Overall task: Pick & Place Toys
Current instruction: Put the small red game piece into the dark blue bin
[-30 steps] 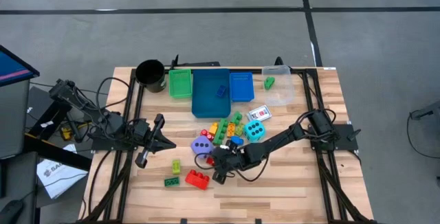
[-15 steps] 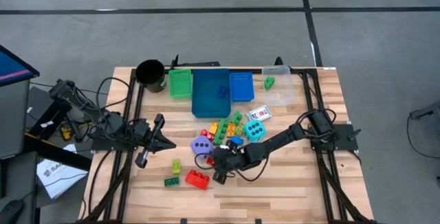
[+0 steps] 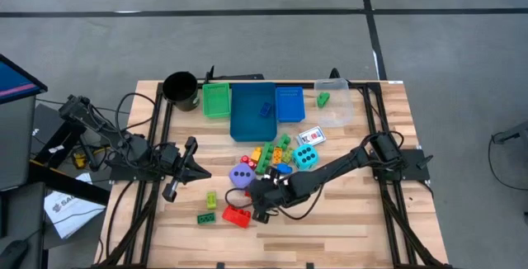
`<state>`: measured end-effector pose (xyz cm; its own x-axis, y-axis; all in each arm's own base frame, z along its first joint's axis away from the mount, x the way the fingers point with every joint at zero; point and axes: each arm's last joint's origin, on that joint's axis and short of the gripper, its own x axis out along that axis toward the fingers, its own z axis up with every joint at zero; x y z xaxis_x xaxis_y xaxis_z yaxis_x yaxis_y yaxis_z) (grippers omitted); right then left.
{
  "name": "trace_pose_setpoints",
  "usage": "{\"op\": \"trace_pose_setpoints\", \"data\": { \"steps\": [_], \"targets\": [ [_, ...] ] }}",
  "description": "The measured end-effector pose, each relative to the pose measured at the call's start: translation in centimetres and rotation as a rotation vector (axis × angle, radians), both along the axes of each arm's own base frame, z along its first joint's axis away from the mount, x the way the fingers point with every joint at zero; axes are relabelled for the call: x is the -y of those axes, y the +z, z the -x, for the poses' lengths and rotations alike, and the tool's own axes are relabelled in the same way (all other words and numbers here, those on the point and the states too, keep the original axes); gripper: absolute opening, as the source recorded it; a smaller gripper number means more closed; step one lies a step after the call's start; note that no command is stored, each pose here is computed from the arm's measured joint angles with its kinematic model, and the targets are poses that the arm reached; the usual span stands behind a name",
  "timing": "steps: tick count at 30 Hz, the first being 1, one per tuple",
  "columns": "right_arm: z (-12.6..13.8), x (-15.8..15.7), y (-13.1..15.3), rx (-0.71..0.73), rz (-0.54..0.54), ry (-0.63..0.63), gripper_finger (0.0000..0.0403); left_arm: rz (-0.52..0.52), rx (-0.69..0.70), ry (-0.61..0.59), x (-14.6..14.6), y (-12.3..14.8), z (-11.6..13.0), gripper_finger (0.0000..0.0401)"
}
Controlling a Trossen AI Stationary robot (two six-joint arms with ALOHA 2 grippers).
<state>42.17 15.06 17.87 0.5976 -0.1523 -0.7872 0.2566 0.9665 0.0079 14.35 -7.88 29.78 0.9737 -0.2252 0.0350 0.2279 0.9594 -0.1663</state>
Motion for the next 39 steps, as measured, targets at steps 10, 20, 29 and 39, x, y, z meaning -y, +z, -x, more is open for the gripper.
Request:
{"op": "trace_pose_setpoints", "data": {
  "steps": [10,20,29,39],
  "targets": [
    [1.5,-1.2,2.5,-0.055,0.087,-0.023,0.0139,-0.001,-0.002,0.000,0.0,0.0,0.0,0.0001],
    [6.3,-2.4,8.7,0.044,0.226,-0.121,0.0141,-0.005,-0.008,0.000,0.0,-0.1,0.0,0.0001],
    [13.2,-0.5,13.7,0.118,0.441,-0.376,0.0139,-0.002,-0.012,0.167,-0.5,-0.1,-0.1,0.0001],
    [16.9,6.7,18.9,0.180,0.550,-0.595,0.0144,-0.184,-0.019,0.475,-2.2,-0.6,-2.3,0.0001]
  ]
}}
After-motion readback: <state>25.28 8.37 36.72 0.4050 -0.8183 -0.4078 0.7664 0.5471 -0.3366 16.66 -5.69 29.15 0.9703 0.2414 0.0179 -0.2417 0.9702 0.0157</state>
